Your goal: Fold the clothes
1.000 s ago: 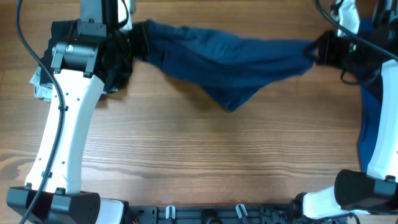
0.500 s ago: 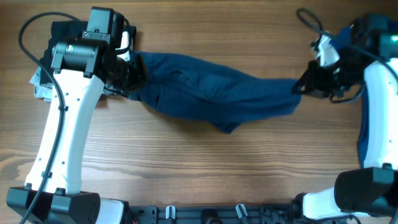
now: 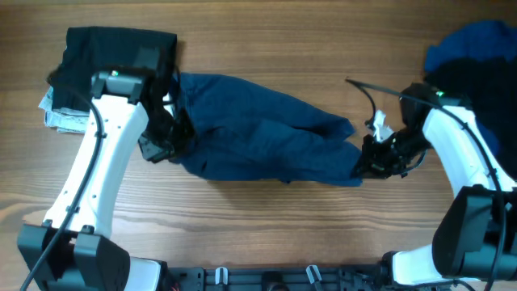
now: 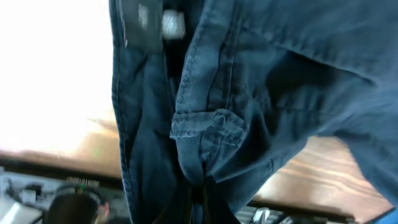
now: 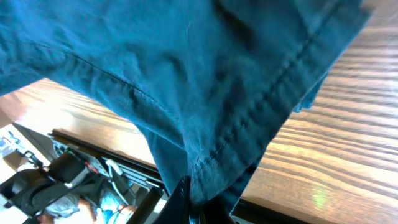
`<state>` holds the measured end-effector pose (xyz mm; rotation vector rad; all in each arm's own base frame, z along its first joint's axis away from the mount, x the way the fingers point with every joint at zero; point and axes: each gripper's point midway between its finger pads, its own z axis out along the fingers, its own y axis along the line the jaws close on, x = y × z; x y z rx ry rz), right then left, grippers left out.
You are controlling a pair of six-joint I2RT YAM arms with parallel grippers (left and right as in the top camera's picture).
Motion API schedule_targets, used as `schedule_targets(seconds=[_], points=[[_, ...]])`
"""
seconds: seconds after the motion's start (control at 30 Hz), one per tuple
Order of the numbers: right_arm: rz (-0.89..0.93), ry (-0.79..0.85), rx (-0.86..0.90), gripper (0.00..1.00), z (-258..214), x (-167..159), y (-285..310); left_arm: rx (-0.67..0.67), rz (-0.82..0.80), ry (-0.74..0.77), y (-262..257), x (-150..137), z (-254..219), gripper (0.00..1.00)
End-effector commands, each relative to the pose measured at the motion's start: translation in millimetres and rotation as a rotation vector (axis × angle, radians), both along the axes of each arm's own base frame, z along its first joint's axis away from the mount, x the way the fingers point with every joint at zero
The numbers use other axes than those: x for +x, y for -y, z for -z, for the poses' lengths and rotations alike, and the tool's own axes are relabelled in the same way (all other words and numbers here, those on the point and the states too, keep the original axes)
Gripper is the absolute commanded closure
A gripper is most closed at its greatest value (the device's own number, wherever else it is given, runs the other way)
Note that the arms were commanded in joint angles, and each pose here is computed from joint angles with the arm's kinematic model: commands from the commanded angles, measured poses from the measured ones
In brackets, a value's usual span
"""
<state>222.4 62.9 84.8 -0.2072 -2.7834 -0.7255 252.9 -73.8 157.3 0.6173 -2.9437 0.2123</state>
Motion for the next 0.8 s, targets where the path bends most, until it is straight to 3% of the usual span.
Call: schedule_targets(seconds=[0.0, 0.03, 0.1, 0.13, 0.27, 0.47, 0.53, 0.57, 0.6, 0.67, 0.77], points=[[0.007, -0.017, -0.008, 0.96, 1, -7, -7, -0.028, -0.03, -0.101, 3, -26, 10, 0.9], [0.003, -0.017, -0.008, 0.96, 1, -8, -8, -0.025, -0.028, -0.118, 2, -30, 12, 0.85], [0.001, -0.013, -0.008, 0.96, 0, -7, -8, -0.022, -0.002, -0.158, 0, -41, 12, 0.42], [0.001, -0.01, -0.008, 0.96, -1, -5, -8, -0.023, 0.018, -0.168, 0, -44, 11, 0.33], [-0.002, 0.036, -0.01, 0.83, -23, 6, -7, -0.018, 0.023, -0.177, -2, -52, 4, 0.28], [-0.023, 0.234, -0.02, 0.71, -94, 29, -6, -0.04, 0.025, -0.035, 1, -32, -26, 0.27], [-0.023, 0.295, -0.024, 0.53, -118, 31, -6, -0.05, 0.027, 0.032, 3, -23, -41, 0.26], [-0.024, 0.323, -0.026, 0.35, -128, 32, -5, -0.055, 0.028, 0.065, 3, -18, -49, 0.25], [-0.024, 0.357, -0.028, 0.23, -140, 32, -5, -0.054, 0.028, 0.111, 3, -10, -57, 0.23], [-0.024, 0.42, -0.033, 0.12, -154, 36, -5, -0.043, 0.03, 0.188, 2, 4, -66, 0.2], [-0.023, 0.503, -0.042, 0.07, -161, 49, -4, -0.019, 0.027, 0.289, -1, 30, -69, 0.22]])
